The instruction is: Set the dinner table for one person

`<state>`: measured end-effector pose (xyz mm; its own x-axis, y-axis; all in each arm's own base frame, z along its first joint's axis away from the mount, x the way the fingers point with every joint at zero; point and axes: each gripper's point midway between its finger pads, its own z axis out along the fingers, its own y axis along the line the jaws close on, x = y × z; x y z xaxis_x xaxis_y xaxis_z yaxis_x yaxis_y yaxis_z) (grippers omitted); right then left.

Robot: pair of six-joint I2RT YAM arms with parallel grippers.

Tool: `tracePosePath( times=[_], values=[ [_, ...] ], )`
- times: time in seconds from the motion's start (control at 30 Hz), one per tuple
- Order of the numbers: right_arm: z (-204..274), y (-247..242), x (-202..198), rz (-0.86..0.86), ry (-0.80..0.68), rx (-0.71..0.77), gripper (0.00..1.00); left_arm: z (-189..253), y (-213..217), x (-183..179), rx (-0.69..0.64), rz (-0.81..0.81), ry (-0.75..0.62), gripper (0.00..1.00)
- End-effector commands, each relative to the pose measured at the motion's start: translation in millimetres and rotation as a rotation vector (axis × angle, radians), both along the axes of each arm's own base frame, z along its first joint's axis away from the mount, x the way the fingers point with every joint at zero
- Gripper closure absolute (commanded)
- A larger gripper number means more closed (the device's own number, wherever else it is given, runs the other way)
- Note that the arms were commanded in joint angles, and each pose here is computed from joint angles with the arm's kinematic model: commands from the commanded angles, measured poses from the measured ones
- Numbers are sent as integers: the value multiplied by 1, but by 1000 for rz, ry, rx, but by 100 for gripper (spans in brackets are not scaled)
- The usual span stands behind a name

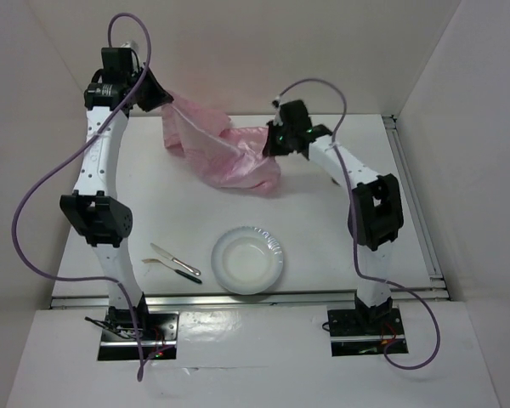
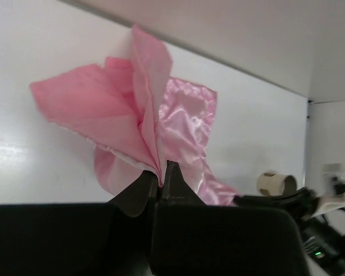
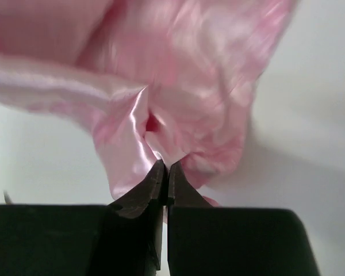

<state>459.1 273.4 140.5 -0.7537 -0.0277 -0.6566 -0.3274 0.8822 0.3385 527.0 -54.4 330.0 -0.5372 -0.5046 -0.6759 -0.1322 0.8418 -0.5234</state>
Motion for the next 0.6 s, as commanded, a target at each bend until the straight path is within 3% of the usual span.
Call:
tracePosePath(
  times=[0.0, 0.13, 0.17, 0.23, 0.27, 0.3, 0.33, 0.37, 0.4, 0.43, 0.47, 0.53, 0.57],
  values=[
    [90, -49, 66, -106, -204, 42, 100, 43, -4, 16, -80, -36, -119, 100],
    [110, -68, 58, -110, -245, 8, 100, 67, 16, -3, -74, 0, -176, 100],
    [124, -75, 50, -123, -281, 1, 100, 44, 20, -7, -77, 11, -126, 100],
    [88, -85, 27, -129, -208, -36, 100, 30, 24, -25, -57, 36, -83, 100],
    [103, -88, 15, -137, -247, -14, 100, 42, 28, -43, -47, 40, -111, 100],
    [95, -91, 5, -136, -239, -17, 100, -2, 28, -55, -49, 50, -8, 100],
    [59, -97, -15, -148, -157, -30, 100, -10, 26, -62, -42, 31, -20, 100],
    [52, -100, -26, -158, -140, -24, 94, -24, 24, -75, -36, 16, -3, 100],
    [60, -102, -38, -186, -141, 13, 81, -52, 23, -100, -24, 6, 60, 100],
    [34, -107, -55, -201, -74, 4, 63, -69, 27, -110, -10, 31, 99, 100],
    [31, -108, -62, -217, -57, 17, 32, -84, 28, -121, -6, 40, 131, 100],
    [30, -112, -78, -258, -25, 63, 20, -114, 26, -145, -9, 40, 185, 100],
    [31, -113, -82, -274, -12, 78, 19, -120, 26, -148, -9, 40, 193, 100]
  ],
)
